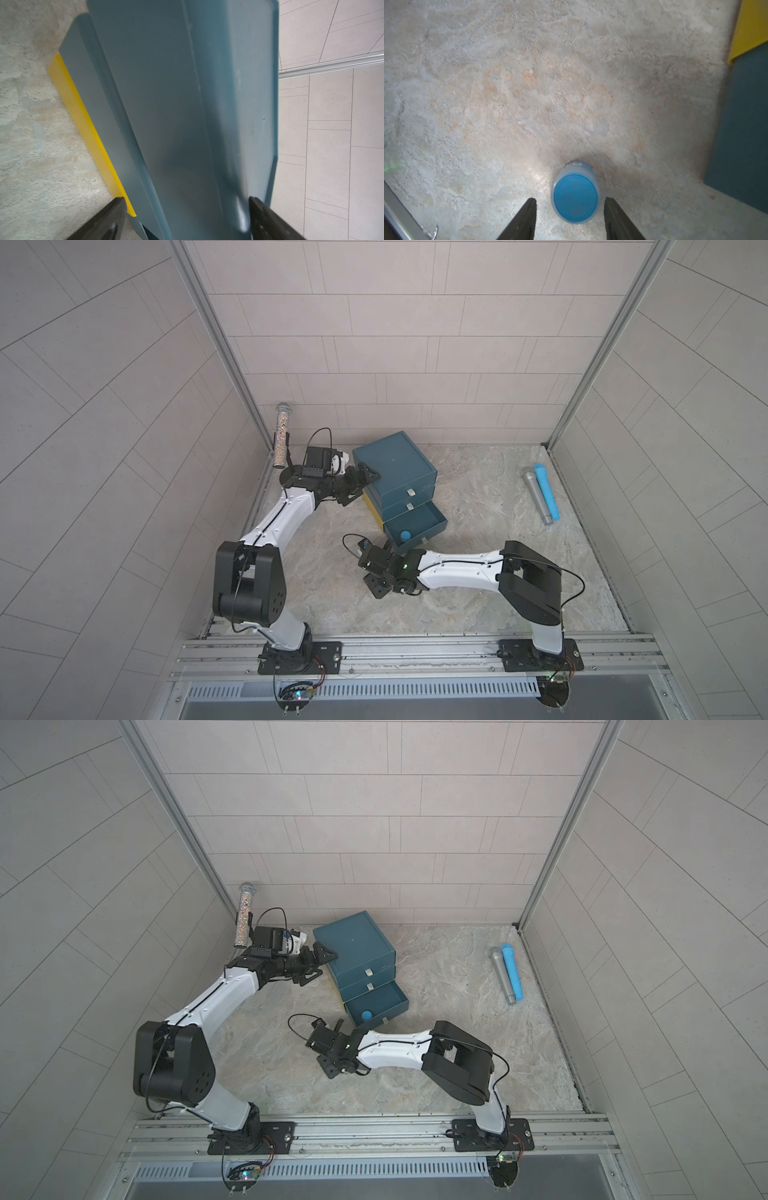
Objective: Put the paint cans in the drawer according to color
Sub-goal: Pick up the paint can at the center of the board, then place the paint can in the drawer.
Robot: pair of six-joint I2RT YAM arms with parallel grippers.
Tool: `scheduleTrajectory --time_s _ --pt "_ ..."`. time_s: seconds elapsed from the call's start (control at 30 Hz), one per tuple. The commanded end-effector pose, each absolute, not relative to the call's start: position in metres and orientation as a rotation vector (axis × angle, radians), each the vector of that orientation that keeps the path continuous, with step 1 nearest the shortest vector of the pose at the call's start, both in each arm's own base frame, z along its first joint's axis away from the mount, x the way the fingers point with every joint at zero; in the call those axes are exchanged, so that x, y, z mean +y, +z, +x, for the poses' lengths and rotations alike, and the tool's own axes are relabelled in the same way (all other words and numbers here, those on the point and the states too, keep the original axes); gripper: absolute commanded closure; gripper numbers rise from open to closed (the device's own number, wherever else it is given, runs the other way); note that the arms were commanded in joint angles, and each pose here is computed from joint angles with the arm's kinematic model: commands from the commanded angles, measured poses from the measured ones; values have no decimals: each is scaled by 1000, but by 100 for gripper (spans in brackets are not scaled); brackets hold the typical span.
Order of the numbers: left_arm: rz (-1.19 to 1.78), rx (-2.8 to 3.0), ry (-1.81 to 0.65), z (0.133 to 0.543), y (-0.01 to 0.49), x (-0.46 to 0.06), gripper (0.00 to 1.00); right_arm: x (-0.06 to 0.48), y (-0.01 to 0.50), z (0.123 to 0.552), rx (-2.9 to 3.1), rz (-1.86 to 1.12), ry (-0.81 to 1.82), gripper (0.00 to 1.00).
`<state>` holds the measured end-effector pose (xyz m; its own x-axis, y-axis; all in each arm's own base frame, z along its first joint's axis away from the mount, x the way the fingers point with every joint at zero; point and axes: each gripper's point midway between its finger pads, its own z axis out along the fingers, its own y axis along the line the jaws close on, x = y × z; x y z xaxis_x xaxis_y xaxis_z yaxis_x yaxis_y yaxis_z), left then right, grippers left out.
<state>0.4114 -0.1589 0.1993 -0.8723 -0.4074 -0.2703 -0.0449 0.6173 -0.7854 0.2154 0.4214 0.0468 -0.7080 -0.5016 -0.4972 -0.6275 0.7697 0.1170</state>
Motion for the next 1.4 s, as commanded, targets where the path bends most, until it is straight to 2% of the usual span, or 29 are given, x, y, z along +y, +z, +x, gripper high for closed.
scheduleTrajectory --time_s 0.0,0.07,0.27,0.33,0.57,0.8,1.03,1.37 --pt "-440 2537 -1070 399 167 -150 3 425 40 215 2525 -848 371 48" --pt "-440 2537 -1070 399 167 -150 3 425 40 217 2519 -848 366 51" --pt "-440 2536 -1076 399 168 -151 3 419 50 223 2484 -837 322 75" --pt "-439 2537 -1073 399 168 -150 3 414 57 225 2465 -826 311 78" --pt "-440 2538 -1073 399 168 -150 3 387 113 235 2373 -781 241 79" --pt "-444 2539 -1069 400 167 -150 3 317 185 264 2273 -653 83 74" --pt "-444 2540 -1065 400 166 -149 3 249 175 306 2355 -439 137 73" --pt "-443 2544 -1052 400 165 -148 3 241 132 358 2426 -273 209 74"
